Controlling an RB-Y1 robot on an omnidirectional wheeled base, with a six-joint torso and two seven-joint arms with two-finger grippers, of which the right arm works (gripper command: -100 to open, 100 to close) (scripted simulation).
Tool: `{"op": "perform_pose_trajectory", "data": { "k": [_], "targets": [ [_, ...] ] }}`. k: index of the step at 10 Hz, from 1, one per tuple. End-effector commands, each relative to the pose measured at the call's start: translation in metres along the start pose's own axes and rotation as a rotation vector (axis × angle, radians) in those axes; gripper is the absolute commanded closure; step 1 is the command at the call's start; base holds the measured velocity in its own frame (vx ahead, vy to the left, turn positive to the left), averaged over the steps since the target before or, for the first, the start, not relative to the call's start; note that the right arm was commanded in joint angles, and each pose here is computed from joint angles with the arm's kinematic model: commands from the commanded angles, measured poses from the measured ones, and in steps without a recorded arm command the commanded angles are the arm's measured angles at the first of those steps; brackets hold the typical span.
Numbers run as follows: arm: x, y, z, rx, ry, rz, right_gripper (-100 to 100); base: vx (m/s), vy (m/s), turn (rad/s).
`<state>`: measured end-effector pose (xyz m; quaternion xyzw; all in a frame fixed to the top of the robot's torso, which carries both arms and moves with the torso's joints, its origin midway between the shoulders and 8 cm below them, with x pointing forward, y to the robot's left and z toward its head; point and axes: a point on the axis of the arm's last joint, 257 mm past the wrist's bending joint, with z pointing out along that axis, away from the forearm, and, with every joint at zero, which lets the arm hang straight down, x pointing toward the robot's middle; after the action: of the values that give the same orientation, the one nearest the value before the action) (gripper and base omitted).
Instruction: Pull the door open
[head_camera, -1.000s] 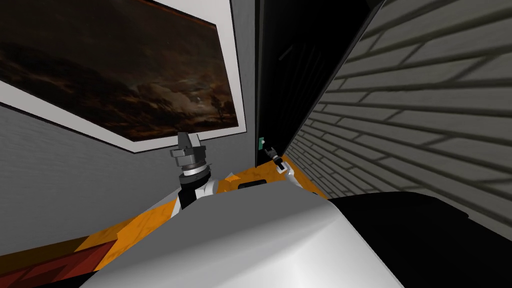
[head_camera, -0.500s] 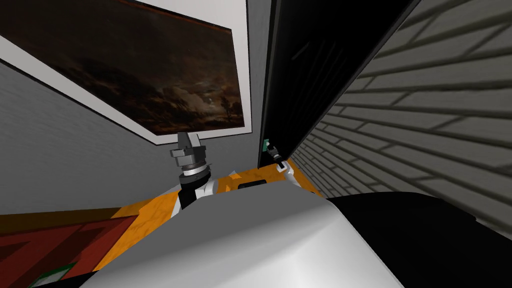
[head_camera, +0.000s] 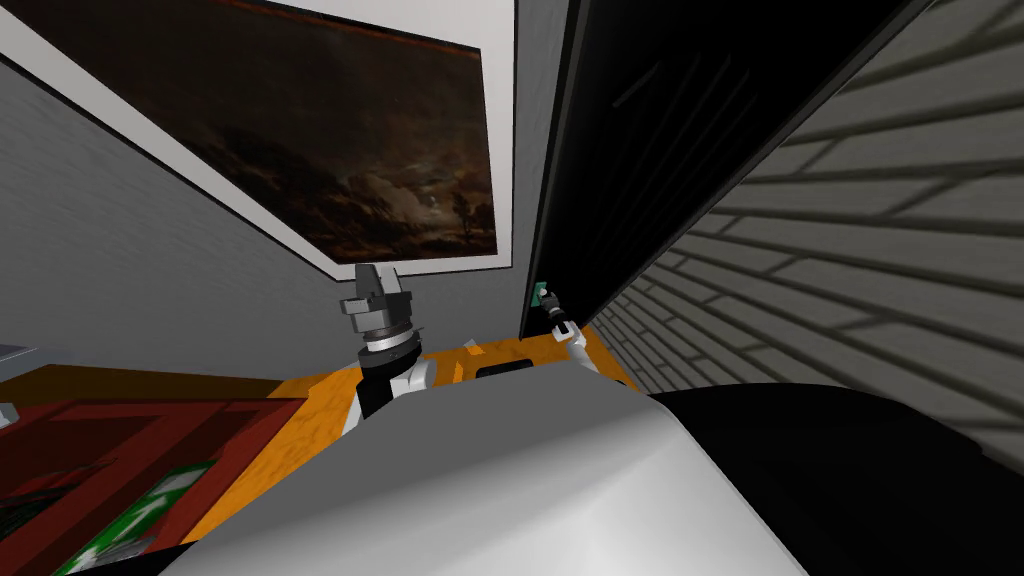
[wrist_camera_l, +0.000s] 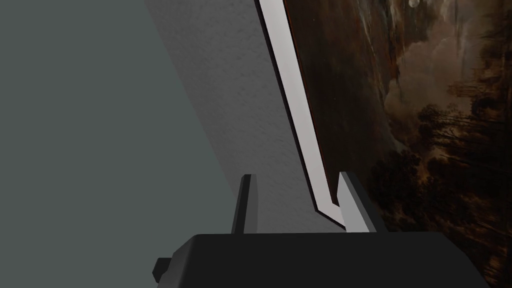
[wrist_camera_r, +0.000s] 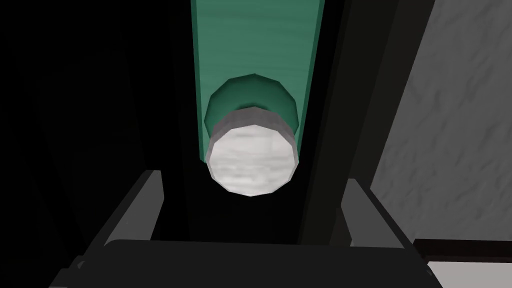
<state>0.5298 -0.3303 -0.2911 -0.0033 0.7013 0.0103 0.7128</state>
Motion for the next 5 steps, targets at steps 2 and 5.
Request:
{"op": "perform_pose_trajectory", "data": {
  "k": [2,5],
  "targets": [
    [0.002,-0.014,0.0028,0.052,0.006,0.002,-100,0.035,-0.048,0.193],
    [0.004,-0.022,0.0045,0.084,0.010,0.008,-100,0.028,-0.059,0.178]
  ]
}}
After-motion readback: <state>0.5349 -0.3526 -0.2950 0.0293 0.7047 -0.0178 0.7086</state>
